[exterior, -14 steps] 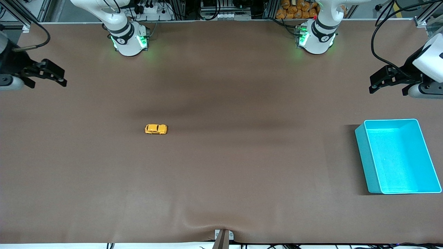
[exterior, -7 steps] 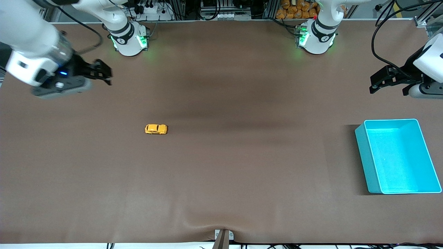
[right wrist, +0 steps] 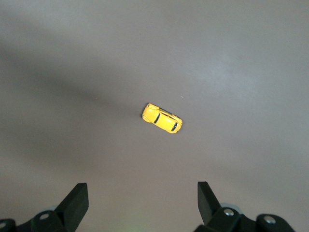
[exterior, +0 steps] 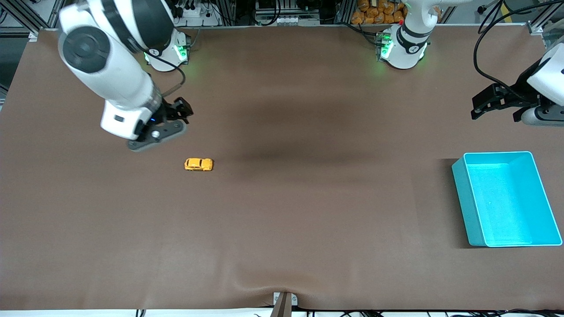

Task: Wind and store yellow beetle car
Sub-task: 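Reach the right gripper down over the yellow beetle car, then close the right gripper on the yellow car, pressing it down, then drag the car backward along the table with the right gripper, then release the car with the right gripper while the left gripper moves out, then lower the left gripper onto the yellow car beside the bin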

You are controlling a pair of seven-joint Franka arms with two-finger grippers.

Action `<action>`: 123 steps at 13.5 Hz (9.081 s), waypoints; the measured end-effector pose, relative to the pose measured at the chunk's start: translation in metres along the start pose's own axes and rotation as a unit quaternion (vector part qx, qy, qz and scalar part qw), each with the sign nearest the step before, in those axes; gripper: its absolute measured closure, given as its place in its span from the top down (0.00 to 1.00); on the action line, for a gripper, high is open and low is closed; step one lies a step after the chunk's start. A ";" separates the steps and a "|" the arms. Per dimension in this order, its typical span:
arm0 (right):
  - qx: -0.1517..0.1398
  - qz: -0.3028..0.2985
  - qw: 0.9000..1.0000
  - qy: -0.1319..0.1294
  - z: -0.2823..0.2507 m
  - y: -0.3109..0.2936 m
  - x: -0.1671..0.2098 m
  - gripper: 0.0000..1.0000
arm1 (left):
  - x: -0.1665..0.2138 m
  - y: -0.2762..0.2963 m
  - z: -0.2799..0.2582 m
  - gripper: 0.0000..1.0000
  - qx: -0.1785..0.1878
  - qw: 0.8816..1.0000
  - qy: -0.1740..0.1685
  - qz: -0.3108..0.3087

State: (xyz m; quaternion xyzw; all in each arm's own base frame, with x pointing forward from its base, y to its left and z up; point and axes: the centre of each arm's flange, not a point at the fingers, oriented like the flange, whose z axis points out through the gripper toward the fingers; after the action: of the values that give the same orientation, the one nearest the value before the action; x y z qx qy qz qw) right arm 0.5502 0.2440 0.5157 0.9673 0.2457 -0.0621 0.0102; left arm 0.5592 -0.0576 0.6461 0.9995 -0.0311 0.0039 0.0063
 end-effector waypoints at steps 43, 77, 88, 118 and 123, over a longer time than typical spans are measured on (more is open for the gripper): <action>-0.036 -0.495 0.868 -0.010 0.320 0.020 0.004 0.42 | 0.016 -0.030 0.031 1.00 -0.001 0.999 -0.027 -0.025; -0.044 -0.443 0.893 -0.072 0.335 0.169 -0.072 0.42 | 0.019 -0.024 0.038 1.00 -0.002 0.999 -0.032 -0.019; -0.052 -0.451 0.888 -0.071 0.340 0.216 -0.090 0.58 | 0.022 -0.021 0.044 1.00 -0.002 0.999 -0.037 -0.017; 0.007 -0.389 0.918 -0.069 0.159 0.369 -0.152 1.00 | 0.037 -0.142 0.246 1.00 0.012 0.883 -0.101 -0.458; 0.013 -0.306 0.951 -0.043 0.068 0.367 -0.136 1.00 | 0.002 -0.148 0.289 1.00 0.018 0.850 -0.093 -0.518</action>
State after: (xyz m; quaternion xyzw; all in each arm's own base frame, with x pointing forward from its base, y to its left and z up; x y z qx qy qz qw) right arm 0.5987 -0.1471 0.4616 0.8424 0.5279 -0.1072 -0.0114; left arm 0.5726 0.0859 0.3551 0.8664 0.4905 -0.0923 -0.0135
